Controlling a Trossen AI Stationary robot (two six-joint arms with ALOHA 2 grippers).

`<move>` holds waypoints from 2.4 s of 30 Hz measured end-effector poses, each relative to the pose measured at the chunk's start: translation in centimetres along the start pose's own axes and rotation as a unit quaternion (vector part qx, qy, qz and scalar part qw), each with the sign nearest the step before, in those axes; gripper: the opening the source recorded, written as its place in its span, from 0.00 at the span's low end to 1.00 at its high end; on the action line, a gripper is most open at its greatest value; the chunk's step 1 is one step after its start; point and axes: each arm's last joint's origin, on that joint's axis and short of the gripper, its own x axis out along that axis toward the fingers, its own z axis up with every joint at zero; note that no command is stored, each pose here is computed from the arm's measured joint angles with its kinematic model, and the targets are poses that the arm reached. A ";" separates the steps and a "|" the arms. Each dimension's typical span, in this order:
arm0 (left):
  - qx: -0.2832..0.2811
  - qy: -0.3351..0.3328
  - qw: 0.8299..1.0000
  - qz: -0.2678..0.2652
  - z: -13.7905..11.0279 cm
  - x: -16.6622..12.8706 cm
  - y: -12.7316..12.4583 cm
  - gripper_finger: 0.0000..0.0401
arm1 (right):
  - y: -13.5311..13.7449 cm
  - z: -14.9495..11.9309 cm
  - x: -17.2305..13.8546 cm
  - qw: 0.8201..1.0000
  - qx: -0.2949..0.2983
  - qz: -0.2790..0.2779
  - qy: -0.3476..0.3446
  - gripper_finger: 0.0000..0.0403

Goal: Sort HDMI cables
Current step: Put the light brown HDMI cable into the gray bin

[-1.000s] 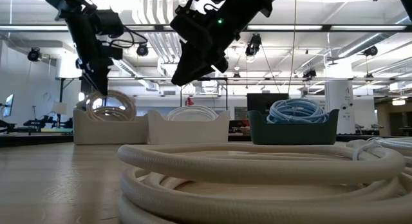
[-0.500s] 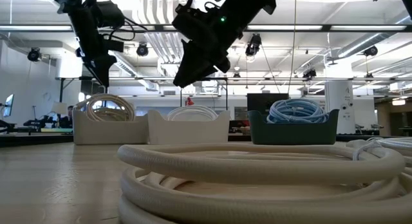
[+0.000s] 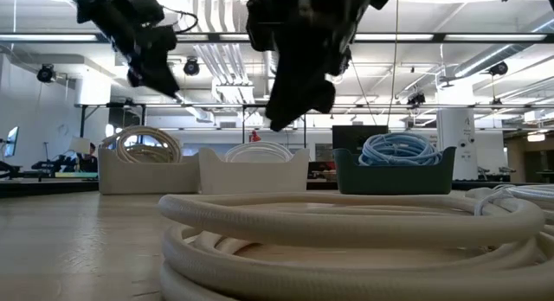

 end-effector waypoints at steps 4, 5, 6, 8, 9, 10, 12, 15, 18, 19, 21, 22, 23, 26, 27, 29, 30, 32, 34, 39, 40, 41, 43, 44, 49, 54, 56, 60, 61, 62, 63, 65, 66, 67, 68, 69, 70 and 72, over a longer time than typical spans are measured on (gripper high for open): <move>-0.014 -0.037 0.991 -0.128 0.3 0.3 -0.8 0.43 | 0.8 -0.9 0.6 0.999 0.024 0.027 0.039 0.30; -0.012 -0.042 0.987 -0.152 0.3 0.4 -1.0 0.43 | 1.0 -1.1 0.9 0.998 0.029 0.028 0.046 0.30; -0.009 -0.046 0.984 -0.173 0.2 0.5 -1.2 0.43 | 1.4 -1.4 1.2 0.997 0.034 0.033 0.054 0.30; -0.005 -0.050 0.977 -0.205 0.0 0.9 -1.5 0.43 | 2.0 -2.1 1.9 0.995 0.044 0.046 0.079 0.30; -0.004 -0.052 0.975 -0.218 -0.2 1.2 -1.7 0.43 | 2.3 -2.4 2.3 0.993 0.047 0.054 0.090 0.30; -0.004 -0.052 0.972 -0.228 -0.3 1.4 -1.9 0.43 | 2.6 -2.7 2.8 0.992 0.048 0.056 0.100 0.30; -0.006 -0.049 0.970 -0.237 -0.8 2.0 -2.2 0.43 | 3.1 -3.4 3.4 0.989 0.056 0.062 0.119 0.30; -0.008 -0.048 0.968 -0.246 -1.4 2.9 -2.5 0.43 | 3.8 -3.9 3.7 0.987 0.060 0.070 0.133 0.30; -0.015 -0.044 0.967 -0.252 -2.0 3.4 -2.7 0.43 | 4.3 -4.3 3.9 0.986 0.053 0.071 0.139 0.30; -0.018 -0.041 0.966 -0.253 -2.1 3.5 -2.7 0.43 | 4.4 -4.5 4.0 0.986 0.050 0.068 0.144 0.30; -0.018 -0.040 0.966 -0.254 -2.4 3.8 -2.8 0.43 | 4.3 -5.1 4.4 0.984 0.044 0.058 0.163 0.30; -0.019 -0.039 0.966 -0.254 -2.5 3.8 -2.8 0.43 | 4.2 -5.3 4.7 0.983 0.043 0.054 0.172 0.30; -0.020 -0.037 0.966 -0.254 -2.6 3.9 -2.8 0.43 | 4.1 -5.5 5.1 0.982 0.043 0.049 0.179 0.30; -0.022 -0.034 0.966 -0.254 -2.8 4.0 -2.8 0.43 | 4.1 -6.3 6.5 0.978 0.043 0.040 0.199 0.30; -0.022 -0.035 0.966 -0.254 -2.8 4.0 -2.8 0.43 | 4.1 -6.5 6.8 0.977 0.043 0.042 0.204 0.30; -0.022 -0.035 0.966 -0.255 -2.8 4.0 -2.8 0.43 | 4.4 -6.9 7.3 0.974 0.042 0.050 0.217 0.30; -0.022 -0.035 0.966 -0.255 -2.8 4.0 -2.8 0.43 | 4.5 -7.0 7.4 0.972 0.042 0.054 0.223 0.30; -0.022 -0.035 0.966 -0.255 -2.8 4.0 -2.8 0.43 | 4.7 -7.2 7.5 0.971 0.040 0.052 0.228 0.30; -0.022 -0.035 0.966 -0.255 -2.8 4.0 -2.8 0.43 | 4.8 -7.2 6.9 0.972 0.039 0.050 0.227 0.30; -0.020 -0.037 0.966 -0.254 -2.7 3.9 -2.8 0.43 | 5.3 -7.1 5.1 0.972 0.040 0.055 0.223 0.30; -0.020 -0.038 0.966 -0.254 -2.7 3.9 -2.8 0.43 | 5.6 -6.9 4.6 0.974 0.039 0.061 0.216 0.30; -0.020 -0.037 0.966 -0.254 -2.7 3.9 -2.8 0.43 | 5.7 -6.8 4.4 0.974 0.040 0.063 0.213 0.30; -0.020 -0.038 0.966 -0.254 -2.6 4.0 -2.8 0.43 | 6.0 -6.8 4.2 0.975 0.036 0.066 0.209 0.30; -0.020 -0.038 0.966 -0.254 -2.7 4.0 -2.8 0.43 | 6.1 -7.0 4.4 0.975 0.030 0.064 0.209 0.30; -0.024 -0.038 0.966 -0.255 -2.6 3.9 -2.8 0.43 | 6.9 -7.7 5.1 0.975 0.012 0.066 0.210 0.30; -0.027 -0.036 0.966 -0.255 -2.7 4.0 -2.8 0.43 | 7.4 -8.2 6.1 0.977 0.007 0.069 0.204 0.30; -0.028 -0.036 0.966 -0.255 -2.7 4.0 -2.8 0.43 | 7.8 -8.3 6.4 0.979 -0.001 0.069 0.192 0.30; -0.027 -0.036 0.966 -0.254 -2.7 4.0 -2.8 0.43 | 7.9 -8.4 6.7 0.983 -0.012 0.043 0.177 0.29; -0.027 -0.036 0.966 -0.254 -2.7 4.0 -2.8 0.43 | 7.9 -8.4 6.7 0.983 -0.014 0.043 0.175 0.28; -0.027 -0.036 0.966 -0.254 -2.7 4.0 -2.8 0.43 | 7.9 -8.3 6.7 0.983 -0.013 0.044 0.175 0.26; -0.027 -0.036 0.966 -0.254 -2.7 4.0 -2.8 0.43 | 7.8 -8.3 6.8 0.984 -0.013 0.044 0.175 0.24; -0.027 -0.036 0.966 -0.253 -2.7 4.0 -2.8 0.43 | 7.9 -8.3 6.8 0.984 -0.013 0.043 0.174 0.19; -0.027 -0.036 0.966 -0.253 -2.7 4.0 -2.8 0.43 | 7.8 -8.3 6.8 0.984 -0.013 0.043 0.173 0.16; -0.027 -0.036 0.966 -0.253 -2.7 4.0 -2.8 0.43 | 7.7 -8.2 6.8 0.984 -0.012 0.042 0.173 0.12; -0.027 -0.036 0.966 -0.253 -2.7 4.0 -2.8 0.43 | 7.7 -8.2 6.8 0.984 -0.011 0.041 0.171 0.08; -0.027 -0.036 0.966 -0.253 -2.7 4.0 -2.8 0.43 | 7.5 -8.0 6.8 0.985 -0.009 0.037 0.169 0.05; -0.027 -0.036 0.966 -0.253 -2.7 4.0 -2.8 0.43 | 7.2 -7.9 6.8 0.986 -0.007 0.029 0.166 0.04; -0.027 -0.036 0.967 -0.252 -2.7 4.0 -2.8 0.43 | 6.6 -7.6 6.8 0.986 -0.001 0.012 0.166 0.04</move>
